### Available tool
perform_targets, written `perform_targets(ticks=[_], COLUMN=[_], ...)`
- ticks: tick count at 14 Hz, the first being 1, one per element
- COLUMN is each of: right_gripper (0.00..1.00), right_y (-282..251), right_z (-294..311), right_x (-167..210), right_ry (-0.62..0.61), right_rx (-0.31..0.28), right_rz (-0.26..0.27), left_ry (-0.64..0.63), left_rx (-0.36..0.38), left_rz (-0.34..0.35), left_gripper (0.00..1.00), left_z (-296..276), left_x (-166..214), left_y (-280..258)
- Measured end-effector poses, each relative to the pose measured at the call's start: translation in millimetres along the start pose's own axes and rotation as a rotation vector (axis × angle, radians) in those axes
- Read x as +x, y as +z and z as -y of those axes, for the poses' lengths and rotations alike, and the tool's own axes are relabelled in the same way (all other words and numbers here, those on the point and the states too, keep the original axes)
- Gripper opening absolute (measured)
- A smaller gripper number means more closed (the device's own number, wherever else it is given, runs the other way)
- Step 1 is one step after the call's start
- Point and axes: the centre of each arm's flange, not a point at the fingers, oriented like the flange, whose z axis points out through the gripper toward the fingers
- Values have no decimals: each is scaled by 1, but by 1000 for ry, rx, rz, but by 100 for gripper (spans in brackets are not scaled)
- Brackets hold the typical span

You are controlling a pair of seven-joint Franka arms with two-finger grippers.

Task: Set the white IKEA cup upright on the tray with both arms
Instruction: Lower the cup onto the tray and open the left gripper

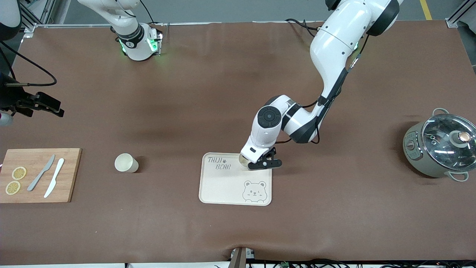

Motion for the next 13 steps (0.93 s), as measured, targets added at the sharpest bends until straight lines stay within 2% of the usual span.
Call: perform_targets(ticks=[1, 3, 9, 10, 11, 13], right_gripper=[100, 100, 100, 100, 100, 100], right_y=[0, 0, 0, 0, 0, 0], right_z=[0, 0, 0, 0, 0, 0], right_x=[0, 0, 0, 0, 0, 0], right_ry=[0, 0, 0, 0, 0, -1], right_rx=[0, 0, 0, 0, 0, 0], right_rz=[0, 0, 1, 2, 2, 1], left_ry=[0, 1, 2, 1, 0, -1], left_rx=[1, 1, -9, -14, -18, -25], left_rz=[1, 1, -10, -15, -20, -28], left_gripper=[36, 47, 48, 51, 59, 62], left_z=[0, 0, -4, -6, -7, -8], left_x=[0, -1, 2, 4, 5, 8], left_y=[1, 1, -6, -10, -12, -17])
